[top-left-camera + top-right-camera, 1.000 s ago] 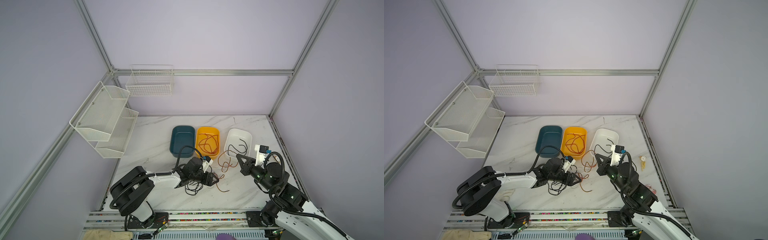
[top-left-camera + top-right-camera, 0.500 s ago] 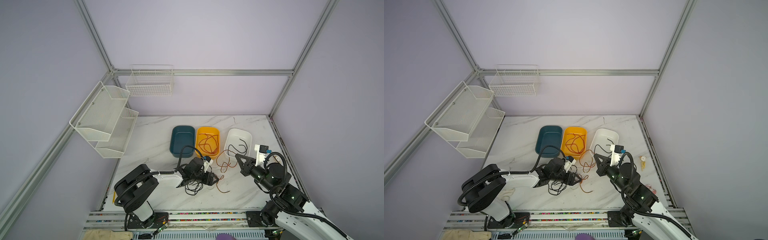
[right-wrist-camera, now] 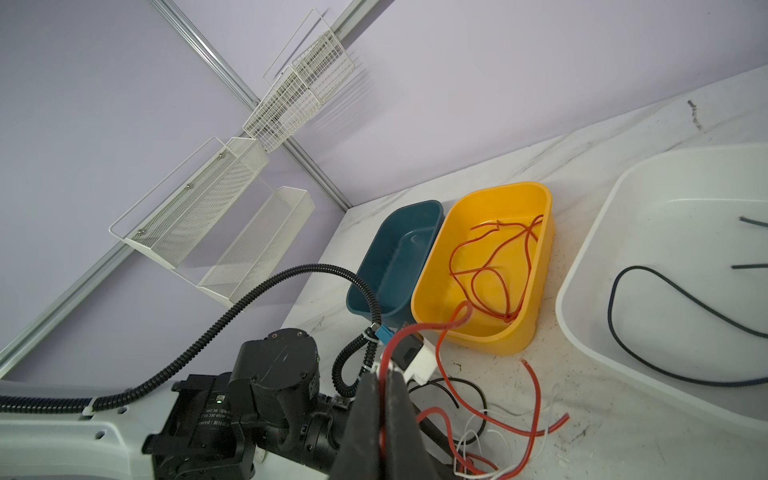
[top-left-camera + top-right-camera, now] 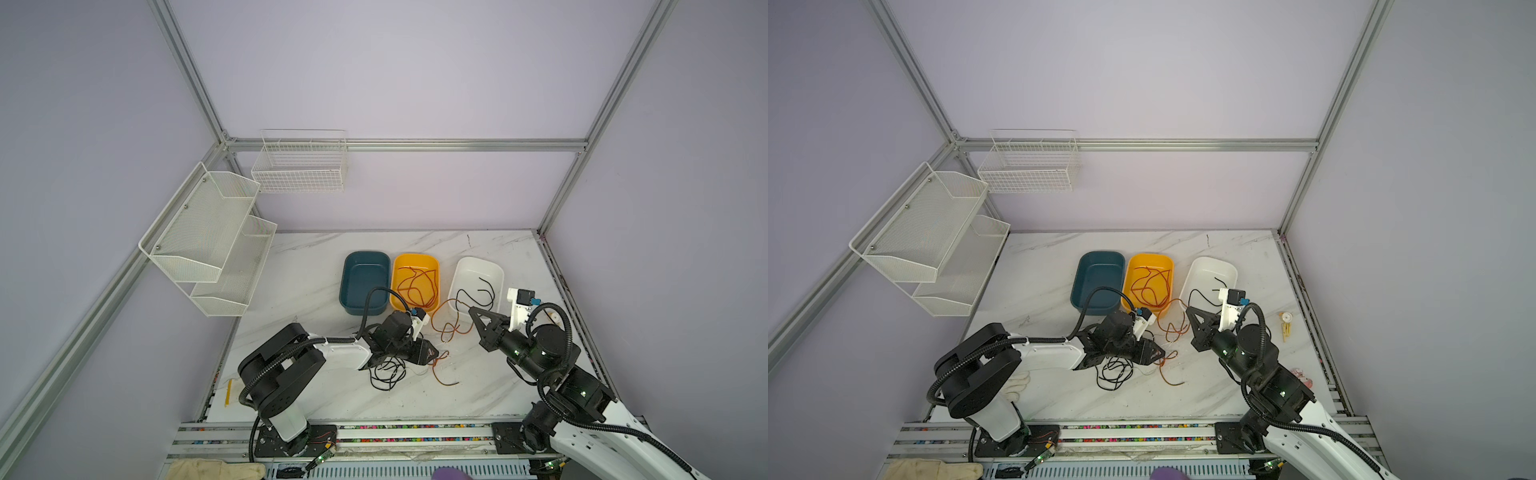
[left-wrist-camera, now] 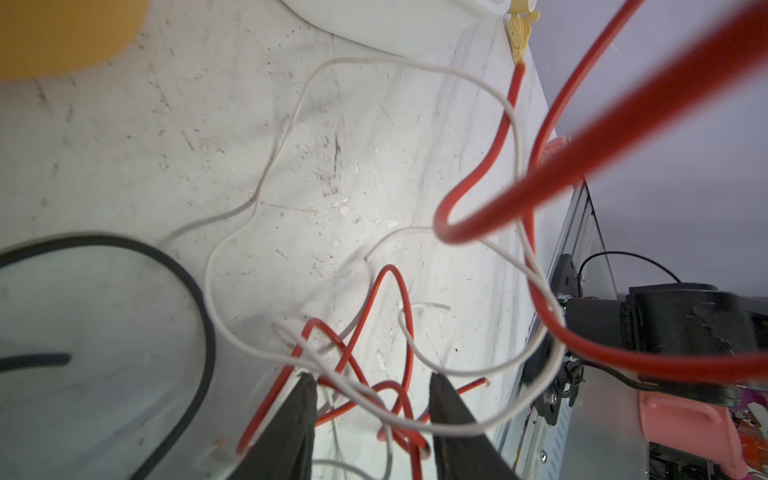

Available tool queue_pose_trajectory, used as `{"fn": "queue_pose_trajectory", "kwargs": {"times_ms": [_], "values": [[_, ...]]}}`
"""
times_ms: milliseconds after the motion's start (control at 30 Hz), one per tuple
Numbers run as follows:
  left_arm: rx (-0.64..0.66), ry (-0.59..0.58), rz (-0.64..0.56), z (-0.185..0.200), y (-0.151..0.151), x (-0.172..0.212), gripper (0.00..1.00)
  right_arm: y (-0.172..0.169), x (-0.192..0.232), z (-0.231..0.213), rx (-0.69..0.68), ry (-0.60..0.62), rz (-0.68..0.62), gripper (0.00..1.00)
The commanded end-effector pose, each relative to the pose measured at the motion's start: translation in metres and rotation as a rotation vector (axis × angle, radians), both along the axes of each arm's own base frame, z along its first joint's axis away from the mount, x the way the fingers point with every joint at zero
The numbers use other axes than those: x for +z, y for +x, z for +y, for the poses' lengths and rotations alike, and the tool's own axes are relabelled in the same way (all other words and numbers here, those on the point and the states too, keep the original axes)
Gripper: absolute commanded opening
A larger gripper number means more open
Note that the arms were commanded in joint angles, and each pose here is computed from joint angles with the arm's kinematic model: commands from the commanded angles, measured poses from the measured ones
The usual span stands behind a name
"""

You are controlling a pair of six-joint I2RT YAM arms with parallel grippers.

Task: Untangle the cables
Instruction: 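Return the left gripper to the wire pile and grasp a red wire, then lift the tangled red and white wires with the left gripper, drawing back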

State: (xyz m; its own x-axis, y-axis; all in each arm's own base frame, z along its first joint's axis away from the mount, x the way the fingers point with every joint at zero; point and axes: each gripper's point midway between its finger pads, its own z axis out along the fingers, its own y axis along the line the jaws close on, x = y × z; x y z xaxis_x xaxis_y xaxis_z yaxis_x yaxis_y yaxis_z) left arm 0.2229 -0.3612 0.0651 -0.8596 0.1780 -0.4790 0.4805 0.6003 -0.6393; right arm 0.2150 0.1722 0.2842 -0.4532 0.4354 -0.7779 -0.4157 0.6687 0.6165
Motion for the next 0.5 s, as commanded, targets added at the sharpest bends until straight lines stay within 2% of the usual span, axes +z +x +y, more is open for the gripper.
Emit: {"fn": "queue_pose_trajectory", "kwargs": {"times_ms": [0, 167, 367, 467], "values": [[-0.013, -0.075, -0.091, -0.020, 0.016, 0.039, 0.35, -0.001, 0.012, -0.001, 0.000, 0.029, -0.031, 0.00], [-0.011, -0.055, -0.107, -0.015, 0.015, 0.042, 0.20, 0.001, 0.010, -0.005, -0.024, 0.037, -0.019, 0.00], [0.006, -0.061, -0.124, 0.000, 0.008, 0.060, 0.00, 0.010, -0.006, -0.019, -0.128, 0.026, 0.038, 0.00], [0.015, -0.086, -0.144, 0.010, 0.001, 0.080, 0.00, 0.015, -0.021, -0.030, -0.207, 0.015, 0.087, 0.00]]}}
